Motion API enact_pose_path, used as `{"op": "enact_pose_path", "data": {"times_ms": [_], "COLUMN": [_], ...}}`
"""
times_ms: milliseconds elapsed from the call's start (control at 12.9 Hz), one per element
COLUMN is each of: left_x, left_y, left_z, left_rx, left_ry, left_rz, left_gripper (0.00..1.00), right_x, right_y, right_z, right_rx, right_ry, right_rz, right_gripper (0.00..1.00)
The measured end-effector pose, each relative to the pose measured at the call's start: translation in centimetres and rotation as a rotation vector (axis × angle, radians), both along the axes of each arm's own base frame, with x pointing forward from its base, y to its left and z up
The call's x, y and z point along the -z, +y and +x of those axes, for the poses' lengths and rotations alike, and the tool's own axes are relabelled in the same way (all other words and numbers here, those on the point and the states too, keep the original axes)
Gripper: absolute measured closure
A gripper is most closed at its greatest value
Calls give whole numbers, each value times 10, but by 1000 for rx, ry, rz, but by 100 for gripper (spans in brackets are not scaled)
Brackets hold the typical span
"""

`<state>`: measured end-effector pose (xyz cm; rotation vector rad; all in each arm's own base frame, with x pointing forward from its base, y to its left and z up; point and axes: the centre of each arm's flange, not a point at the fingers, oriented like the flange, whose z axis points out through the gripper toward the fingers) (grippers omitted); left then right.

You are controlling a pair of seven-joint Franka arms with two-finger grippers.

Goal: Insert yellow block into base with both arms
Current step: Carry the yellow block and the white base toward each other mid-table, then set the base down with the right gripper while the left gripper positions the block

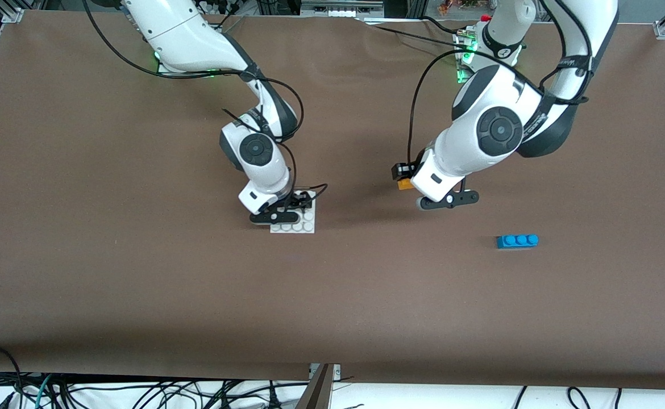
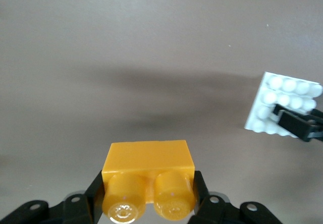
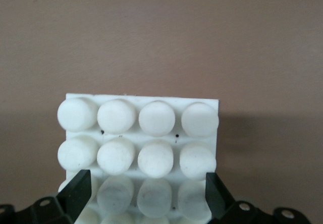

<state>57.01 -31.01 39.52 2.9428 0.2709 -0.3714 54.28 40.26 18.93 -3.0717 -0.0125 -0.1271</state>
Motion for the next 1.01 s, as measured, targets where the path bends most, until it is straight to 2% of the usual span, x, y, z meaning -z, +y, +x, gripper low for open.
{"op": "enact_pose_path", "data": {"times_ms": [311,543,1009], "left_x": [16,19,7], "left_y": [-24,-38,-17], "left_z": [-8,-16,10], "left_rx": [34,63,66], "left_ry": [23,7,-37], "left_rz": [2,37,19], "left_gripper": [31,31,31], "right_x": [0,7,1], "right_y": [34,49,64], "right_z": [-16,-24,-27], "right_rx": [0,0,-44], "right_ry": [11,15,-6], "right_rz": [32,34,39], "right_gripper": [0,0,0]}}
